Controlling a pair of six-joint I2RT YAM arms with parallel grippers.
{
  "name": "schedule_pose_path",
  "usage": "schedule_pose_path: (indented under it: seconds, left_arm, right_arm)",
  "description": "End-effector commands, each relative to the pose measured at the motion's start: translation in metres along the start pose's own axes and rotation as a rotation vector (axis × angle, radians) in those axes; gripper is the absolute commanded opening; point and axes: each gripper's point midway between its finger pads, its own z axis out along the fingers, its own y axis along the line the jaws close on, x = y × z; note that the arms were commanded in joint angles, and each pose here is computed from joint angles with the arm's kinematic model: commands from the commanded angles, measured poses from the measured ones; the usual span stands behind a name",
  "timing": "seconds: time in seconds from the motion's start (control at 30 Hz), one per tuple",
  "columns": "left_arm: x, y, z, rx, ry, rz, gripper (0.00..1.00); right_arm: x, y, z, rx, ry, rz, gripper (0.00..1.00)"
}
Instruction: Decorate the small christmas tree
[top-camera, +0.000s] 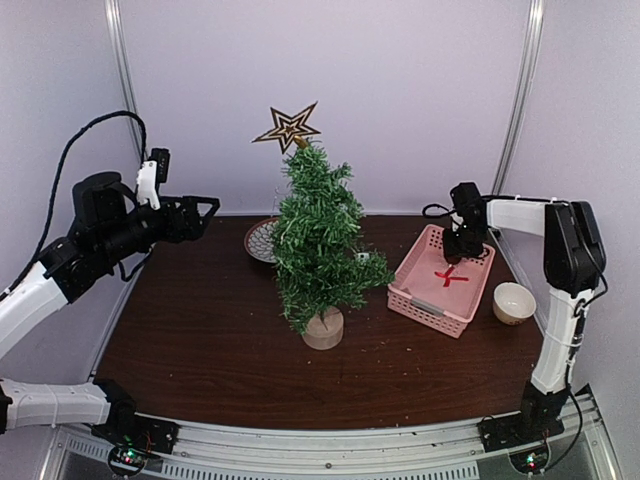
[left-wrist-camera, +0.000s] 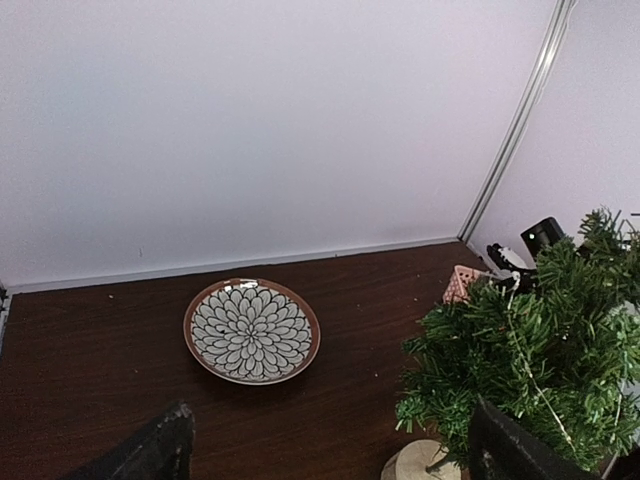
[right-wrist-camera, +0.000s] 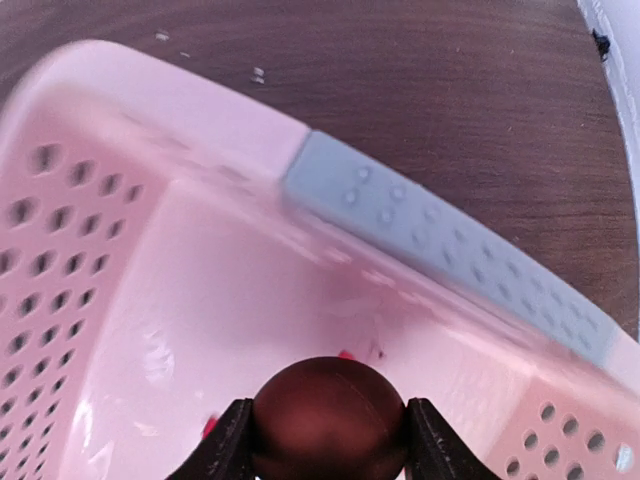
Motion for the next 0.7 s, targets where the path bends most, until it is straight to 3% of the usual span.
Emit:
schedule_pose_path:
  seconds: [0.0,0.33,0.67]
  left_arm:
    - [-0.009,-0.012,-0.003,0.073,-0.050,0.031,0.95]
    - [-0.010,-0.036,-0.012,0.214,-0.096,0.087,0.90]
    - [0.020,-0.112,-0.036,0.440,-0.172,0.440,0.71]
  right_arm:
    - [-0.033,0.030,-0.074,-0.151,-0.177,-0.001,0.37]
    - [-0.045,0.101,-0.228,-0.429,-0.451,-0.087,0.37]
    - [-0.019,0.151,-0.370,-0.751,-0.660,-0.150,0.35]
